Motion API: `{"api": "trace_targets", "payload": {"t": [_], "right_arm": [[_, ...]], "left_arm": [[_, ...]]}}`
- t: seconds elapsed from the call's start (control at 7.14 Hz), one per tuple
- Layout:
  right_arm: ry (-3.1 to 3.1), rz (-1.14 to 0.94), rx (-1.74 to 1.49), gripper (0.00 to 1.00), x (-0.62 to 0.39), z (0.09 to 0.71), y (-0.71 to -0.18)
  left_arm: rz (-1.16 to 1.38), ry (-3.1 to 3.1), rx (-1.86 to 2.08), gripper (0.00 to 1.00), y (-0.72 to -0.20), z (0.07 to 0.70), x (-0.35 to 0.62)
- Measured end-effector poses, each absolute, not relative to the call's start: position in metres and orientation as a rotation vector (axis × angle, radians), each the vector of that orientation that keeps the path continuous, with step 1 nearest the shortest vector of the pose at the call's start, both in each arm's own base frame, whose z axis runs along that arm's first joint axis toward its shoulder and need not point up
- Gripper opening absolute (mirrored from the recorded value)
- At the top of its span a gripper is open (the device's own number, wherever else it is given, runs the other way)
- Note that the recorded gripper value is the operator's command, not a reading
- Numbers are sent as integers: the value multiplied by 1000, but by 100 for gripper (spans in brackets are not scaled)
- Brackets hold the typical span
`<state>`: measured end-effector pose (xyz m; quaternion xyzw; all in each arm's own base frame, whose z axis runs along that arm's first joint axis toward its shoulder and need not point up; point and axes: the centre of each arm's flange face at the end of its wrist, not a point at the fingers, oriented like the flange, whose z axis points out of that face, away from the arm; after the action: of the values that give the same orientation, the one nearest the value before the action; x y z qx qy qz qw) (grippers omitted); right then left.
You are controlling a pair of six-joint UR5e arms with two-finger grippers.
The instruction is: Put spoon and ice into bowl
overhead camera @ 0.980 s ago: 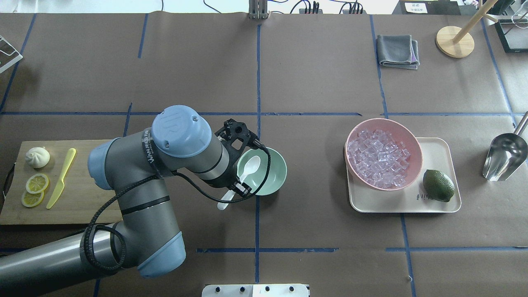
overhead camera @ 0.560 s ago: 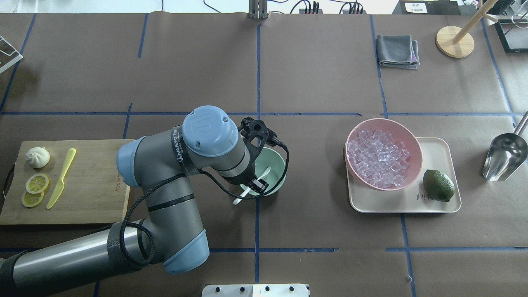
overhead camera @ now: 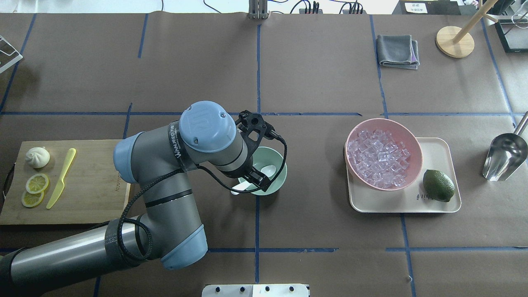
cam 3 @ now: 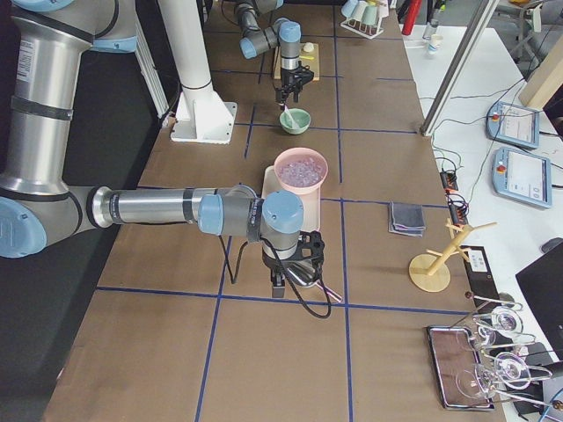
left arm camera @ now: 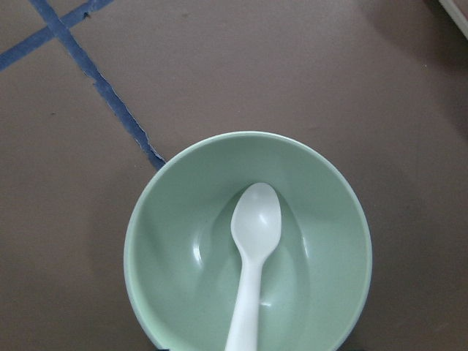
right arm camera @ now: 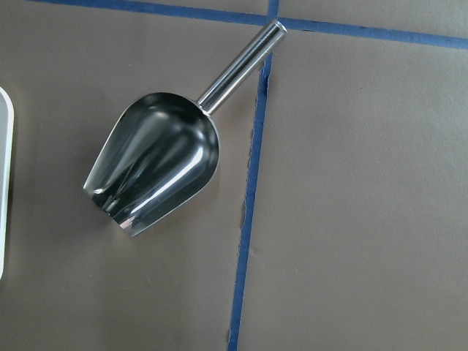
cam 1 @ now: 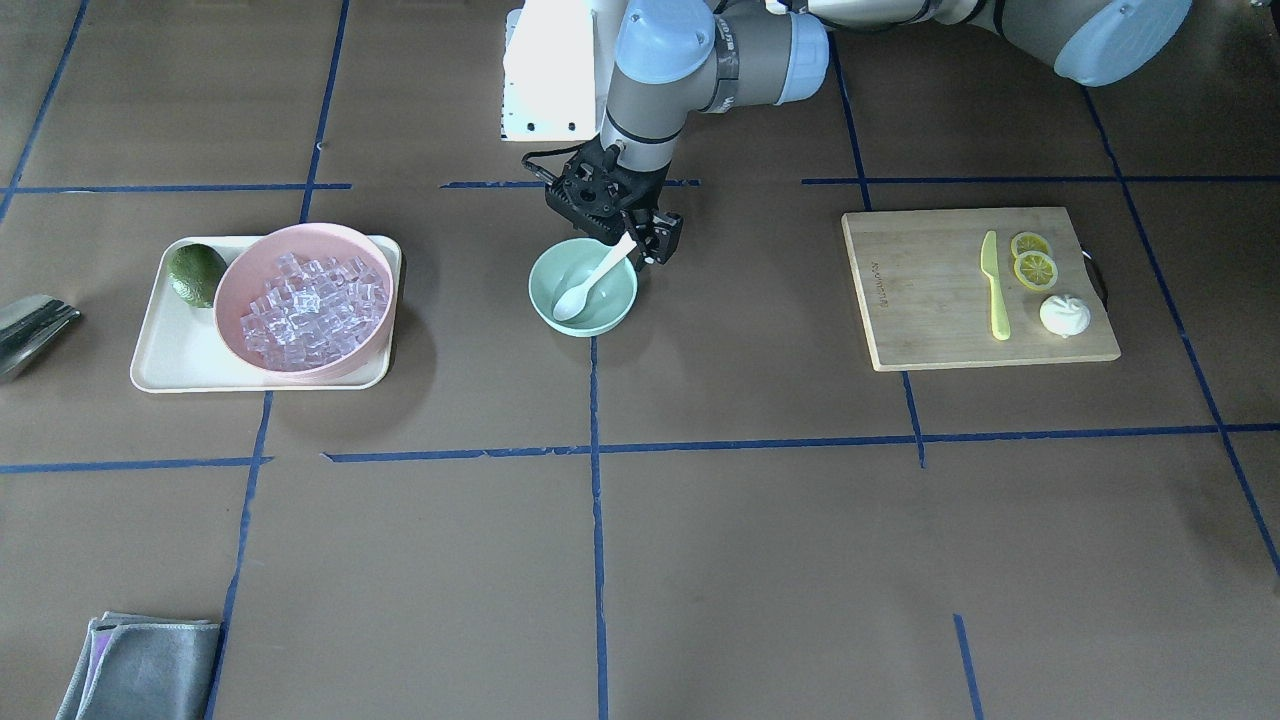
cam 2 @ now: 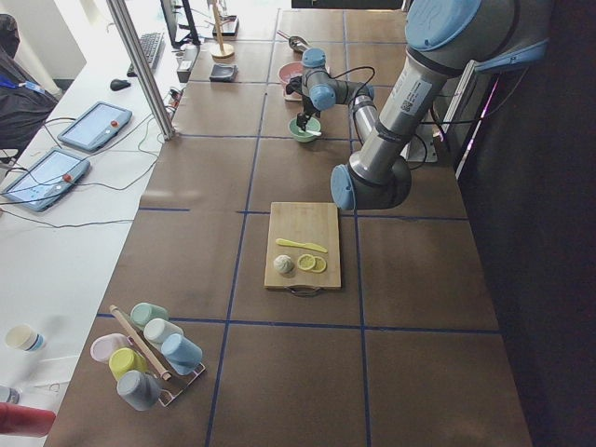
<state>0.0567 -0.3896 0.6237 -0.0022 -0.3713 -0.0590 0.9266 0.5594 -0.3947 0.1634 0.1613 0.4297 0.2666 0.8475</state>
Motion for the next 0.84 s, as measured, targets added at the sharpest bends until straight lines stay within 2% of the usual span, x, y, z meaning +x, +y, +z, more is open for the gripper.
{"api": "trace_targets", "payload": {"t": [0.42, 0.84], "right_arm": [[-778, -129, 16, 100, 55, 614, -393], [-820, -132, 34, 100, 52, 602, -395]], "left_arm": [[566, 812, 288, 100, -435, 225, 467], [414, 752, 169, 100, -485, 311, 299]]}}
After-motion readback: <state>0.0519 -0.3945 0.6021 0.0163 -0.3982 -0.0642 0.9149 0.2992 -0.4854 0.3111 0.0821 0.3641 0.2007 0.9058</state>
